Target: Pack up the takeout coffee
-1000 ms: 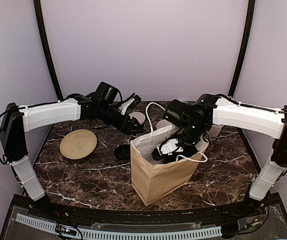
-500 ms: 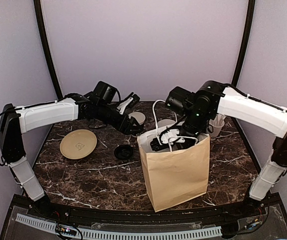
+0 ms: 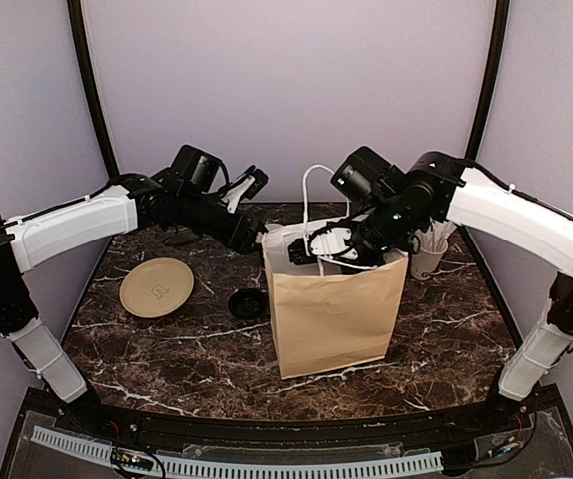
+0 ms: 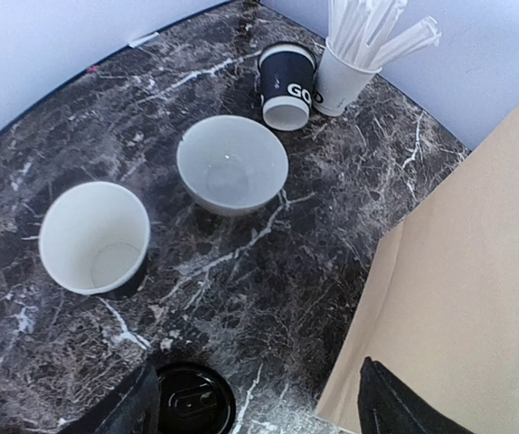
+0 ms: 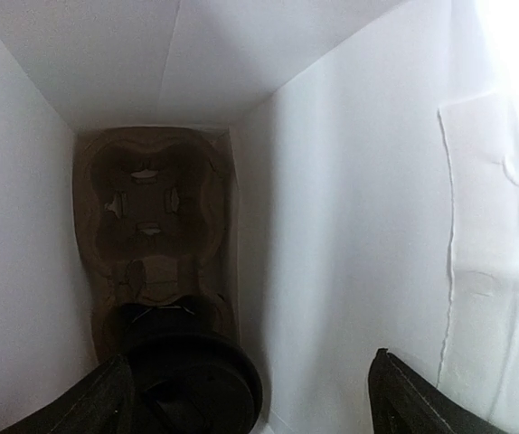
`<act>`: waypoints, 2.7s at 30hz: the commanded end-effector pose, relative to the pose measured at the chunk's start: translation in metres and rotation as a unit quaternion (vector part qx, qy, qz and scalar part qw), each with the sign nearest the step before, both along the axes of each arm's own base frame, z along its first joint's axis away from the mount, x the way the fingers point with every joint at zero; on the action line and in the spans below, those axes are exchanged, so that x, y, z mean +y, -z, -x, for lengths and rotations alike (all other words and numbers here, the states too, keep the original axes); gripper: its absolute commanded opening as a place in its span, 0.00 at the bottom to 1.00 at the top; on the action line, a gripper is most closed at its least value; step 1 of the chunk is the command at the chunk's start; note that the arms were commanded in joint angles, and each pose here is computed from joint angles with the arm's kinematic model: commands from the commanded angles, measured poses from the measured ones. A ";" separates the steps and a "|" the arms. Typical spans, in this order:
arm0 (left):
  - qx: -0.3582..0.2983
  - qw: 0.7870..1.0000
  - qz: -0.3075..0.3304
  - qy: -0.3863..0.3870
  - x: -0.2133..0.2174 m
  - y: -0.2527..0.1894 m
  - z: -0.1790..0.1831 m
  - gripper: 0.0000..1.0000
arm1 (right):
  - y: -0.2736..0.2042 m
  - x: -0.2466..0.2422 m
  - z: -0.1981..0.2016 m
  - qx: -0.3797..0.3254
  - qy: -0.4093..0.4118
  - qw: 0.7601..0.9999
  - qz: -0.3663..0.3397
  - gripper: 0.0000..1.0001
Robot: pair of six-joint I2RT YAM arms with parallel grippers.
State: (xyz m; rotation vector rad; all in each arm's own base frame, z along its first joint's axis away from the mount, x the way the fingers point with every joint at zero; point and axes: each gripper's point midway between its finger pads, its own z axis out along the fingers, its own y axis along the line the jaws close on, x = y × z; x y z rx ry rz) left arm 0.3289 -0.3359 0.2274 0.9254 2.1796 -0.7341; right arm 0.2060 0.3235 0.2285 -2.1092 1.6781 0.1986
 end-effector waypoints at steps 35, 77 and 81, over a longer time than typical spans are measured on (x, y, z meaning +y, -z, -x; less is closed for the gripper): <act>-0.136 0.987 -0.027 -0.084 0.035 -0.123 -0.035 0.80 | -0.184 -0.044 -0.102 -0.172 0.174 0.947 -0.209 0.80; -0.101 0.989 -0.034 -0.099 0.041 -0.089 -0.030 0.79 | 0.153 -0.118 -0.219 -0.255 0.355 0.884 0.168 0.52; -0.097 0.990 -0.036 -0.098 0.040 -0.085 -0.030 0.79 | 0.165 -0.124 -0.222 -0.252 0.358 0.880 0.181 0.52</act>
